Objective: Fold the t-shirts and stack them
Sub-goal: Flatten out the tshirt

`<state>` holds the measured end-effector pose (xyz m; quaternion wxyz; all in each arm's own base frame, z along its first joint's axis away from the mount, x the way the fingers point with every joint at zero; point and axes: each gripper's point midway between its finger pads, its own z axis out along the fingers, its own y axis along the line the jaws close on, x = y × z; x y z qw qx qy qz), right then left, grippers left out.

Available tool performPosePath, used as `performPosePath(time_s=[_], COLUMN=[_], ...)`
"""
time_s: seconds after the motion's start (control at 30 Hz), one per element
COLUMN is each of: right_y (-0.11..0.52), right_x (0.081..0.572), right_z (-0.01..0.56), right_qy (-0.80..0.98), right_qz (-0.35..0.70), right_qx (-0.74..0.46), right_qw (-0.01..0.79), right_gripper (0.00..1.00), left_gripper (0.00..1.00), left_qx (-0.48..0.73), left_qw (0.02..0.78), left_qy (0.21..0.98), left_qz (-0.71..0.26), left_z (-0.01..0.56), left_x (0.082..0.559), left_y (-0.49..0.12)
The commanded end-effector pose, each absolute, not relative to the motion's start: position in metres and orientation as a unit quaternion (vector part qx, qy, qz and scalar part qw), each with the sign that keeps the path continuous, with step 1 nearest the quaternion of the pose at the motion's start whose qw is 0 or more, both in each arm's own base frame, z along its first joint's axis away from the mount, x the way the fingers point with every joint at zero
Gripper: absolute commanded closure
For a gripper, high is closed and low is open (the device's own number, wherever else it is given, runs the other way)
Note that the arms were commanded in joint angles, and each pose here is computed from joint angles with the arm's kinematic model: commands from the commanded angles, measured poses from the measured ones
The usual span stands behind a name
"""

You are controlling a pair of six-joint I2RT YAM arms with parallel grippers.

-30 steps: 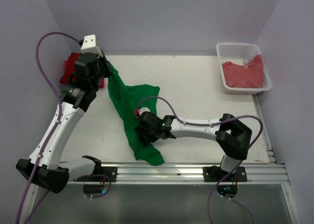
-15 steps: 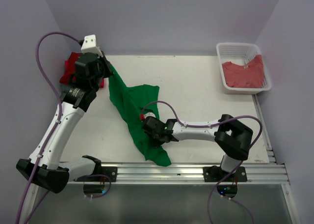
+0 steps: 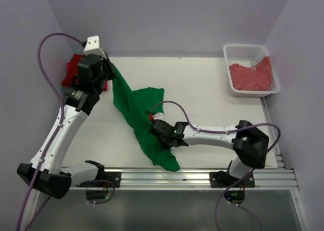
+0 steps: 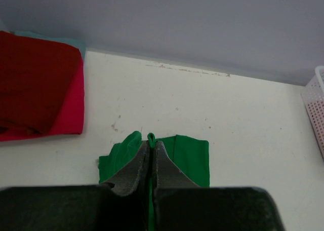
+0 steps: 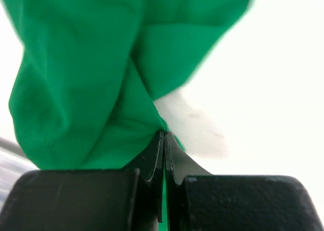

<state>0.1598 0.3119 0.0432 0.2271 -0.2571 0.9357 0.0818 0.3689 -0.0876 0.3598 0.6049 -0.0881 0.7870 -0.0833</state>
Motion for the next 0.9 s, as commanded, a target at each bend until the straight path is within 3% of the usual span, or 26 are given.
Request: performPosePath(time_s=[0.0,0.2,0.4,0.5,0.67,0.87], right_y=[0.274,0.217,0.17,0.177,0.207,0.177], right_x=[0.203,0.232,0.248,0.252,0.241,0.263], right_z=[0.11,0.169,0.216,0.225,0.175,0.199], right_qy=[0.917,0.873,0.812,0.813,0.866,0.859], right_qz=[-0.016,-0.125,-0.251,-0.246,-0.139,-0.165], right_qx=[-0.195,-0.094,-0.048,-0.047,-0.084,-0.028], right_qw=[0.347,0.461,0.525,0.526,0.473,0.485], right_gripper=[1.0,1.0,1.0,1.0,1.0,1.0], left_gripper=[1.0,1.0,1.0,1.0,1.0,1.0], left_qx=[-0.091,-0.092,-0.092,-0.092,-0.094,-0.088], left_qw=[0.612,0.611,0.609,0.607,0.606,0.618], left_qy=[0.781,0.781,0.783,0.783,0.784,0.775], left_qz=[-0.088,-0.088,-0.092,-0.095,-0.094,-0.099], left_z=[0.363,0.362,0.358,0.358,0.355,0.368], left_x=[0.37,0.37,0.371,0.37,0.369,0.368], left_y=[-0.088,-0.088,-0.09,-0.091,-0.09,-0.091])
